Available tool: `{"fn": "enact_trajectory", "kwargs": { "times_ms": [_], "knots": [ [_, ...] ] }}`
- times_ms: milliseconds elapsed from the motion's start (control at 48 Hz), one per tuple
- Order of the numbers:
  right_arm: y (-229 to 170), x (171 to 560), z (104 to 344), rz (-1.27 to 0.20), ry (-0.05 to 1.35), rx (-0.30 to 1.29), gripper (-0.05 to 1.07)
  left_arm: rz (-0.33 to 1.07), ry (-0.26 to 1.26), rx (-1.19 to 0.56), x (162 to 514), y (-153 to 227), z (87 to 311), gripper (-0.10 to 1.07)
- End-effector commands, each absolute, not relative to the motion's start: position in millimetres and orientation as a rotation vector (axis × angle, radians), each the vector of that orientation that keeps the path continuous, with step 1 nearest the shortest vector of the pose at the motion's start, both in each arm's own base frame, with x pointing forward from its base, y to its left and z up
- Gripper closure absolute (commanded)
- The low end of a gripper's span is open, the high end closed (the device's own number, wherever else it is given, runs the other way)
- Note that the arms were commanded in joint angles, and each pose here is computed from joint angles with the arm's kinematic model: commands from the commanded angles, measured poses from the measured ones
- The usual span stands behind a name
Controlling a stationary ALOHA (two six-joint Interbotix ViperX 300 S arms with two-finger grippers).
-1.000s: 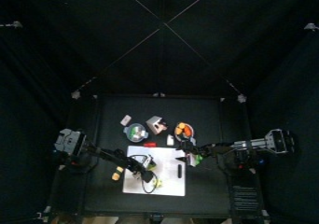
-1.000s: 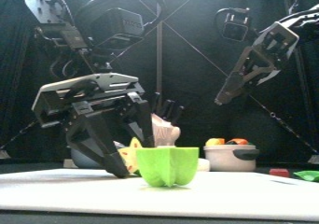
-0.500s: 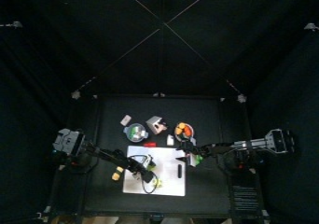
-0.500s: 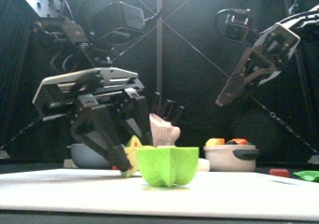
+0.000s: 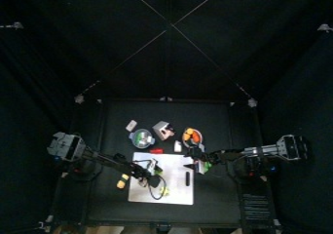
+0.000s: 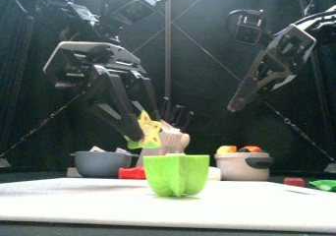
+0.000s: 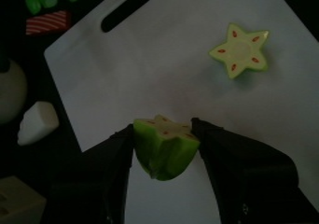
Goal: Grab starfruit top
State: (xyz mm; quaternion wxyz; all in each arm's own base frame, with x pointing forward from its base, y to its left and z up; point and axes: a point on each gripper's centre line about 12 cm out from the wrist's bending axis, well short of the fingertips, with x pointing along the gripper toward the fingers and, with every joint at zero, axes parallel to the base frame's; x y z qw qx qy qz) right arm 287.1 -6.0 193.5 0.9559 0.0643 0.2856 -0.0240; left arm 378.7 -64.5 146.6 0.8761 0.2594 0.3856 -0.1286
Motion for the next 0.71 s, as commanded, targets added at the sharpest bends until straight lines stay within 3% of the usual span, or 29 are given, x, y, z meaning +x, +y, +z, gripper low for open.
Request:
{"fn": "enact_trajectory", "kwargs": {
  "times_ms": [0, 271, 688],
  "knots": [
    [-6, 289, 199, -0.047, 0.558, 0.135, 0.15, -0.231, 0.797, 0.485, 377, -62, 162, 0.25],
    [-6, 289, 200, -0.046, 0.557, 0.136, 0.15, -0.207, 0.814, 0.391, 349, -58, 167, 0.25],
    [-6, 289, 199, -0.047, 0.559, 0.137, 0.15, -0.216, 0.798, 0.384, 347, -58, 166, 0.25]
  ]
}}
